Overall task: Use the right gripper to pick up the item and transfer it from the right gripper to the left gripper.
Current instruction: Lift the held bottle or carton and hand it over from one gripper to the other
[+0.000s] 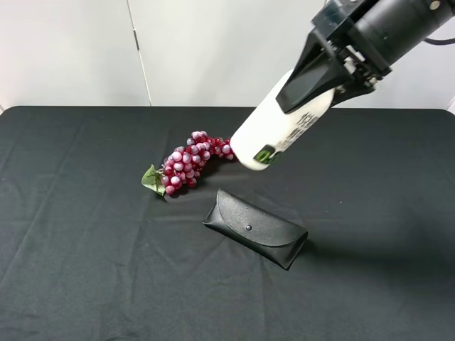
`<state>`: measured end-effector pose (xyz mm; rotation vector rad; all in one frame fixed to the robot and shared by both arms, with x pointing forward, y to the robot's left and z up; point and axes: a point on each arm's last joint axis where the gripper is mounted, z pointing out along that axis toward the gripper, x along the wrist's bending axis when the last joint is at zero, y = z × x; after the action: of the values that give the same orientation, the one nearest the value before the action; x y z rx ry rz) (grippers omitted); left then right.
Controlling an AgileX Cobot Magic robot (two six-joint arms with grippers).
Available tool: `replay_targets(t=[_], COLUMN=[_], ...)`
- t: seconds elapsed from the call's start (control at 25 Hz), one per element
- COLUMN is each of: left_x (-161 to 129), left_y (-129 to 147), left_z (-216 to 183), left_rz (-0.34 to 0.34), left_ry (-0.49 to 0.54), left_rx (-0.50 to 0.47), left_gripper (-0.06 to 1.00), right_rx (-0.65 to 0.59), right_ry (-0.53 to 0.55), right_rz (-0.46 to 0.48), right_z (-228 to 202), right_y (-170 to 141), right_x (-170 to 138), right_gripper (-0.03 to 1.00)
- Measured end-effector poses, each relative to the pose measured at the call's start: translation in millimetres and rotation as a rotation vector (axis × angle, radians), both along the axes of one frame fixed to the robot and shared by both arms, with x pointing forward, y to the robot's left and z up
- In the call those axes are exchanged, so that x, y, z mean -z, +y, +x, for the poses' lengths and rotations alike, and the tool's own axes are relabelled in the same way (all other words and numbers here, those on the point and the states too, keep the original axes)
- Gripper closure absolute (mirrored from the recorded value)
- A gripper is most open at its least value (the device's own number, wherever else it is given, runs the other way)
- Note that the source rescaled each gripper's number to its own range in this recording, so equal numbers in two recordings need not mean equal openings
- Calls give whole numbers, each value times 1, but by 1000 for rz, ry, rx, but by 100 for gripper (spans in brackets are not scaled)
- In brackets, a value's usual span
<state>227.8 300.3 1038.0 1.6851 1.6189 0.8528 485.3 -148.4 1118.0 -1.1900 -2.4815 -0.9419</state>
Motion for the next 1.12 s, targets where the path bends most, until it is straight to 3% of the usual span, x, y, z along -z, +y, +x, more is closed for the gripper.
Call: replay_targets(t=[0.44, 0.96, 1.12], left_x=[0, 0, -8], left_y=[0, 0, -1], left_z=[0, 0, 4], left_rz=[0, 0, 28], left_ry=[0, -1, 17], left_rx=[0, 0, 37], left_gripper=[-5, -5, -5], right_rx=[-179, -212, -228], right_ry=[-52, -70, -81], right_rz=[46, 84, 98], right_z=[-17, -18, -18], right_y=[25, 28, 29], right_x=[-3, -5, -6], right_gripper=[93, 93, 93])
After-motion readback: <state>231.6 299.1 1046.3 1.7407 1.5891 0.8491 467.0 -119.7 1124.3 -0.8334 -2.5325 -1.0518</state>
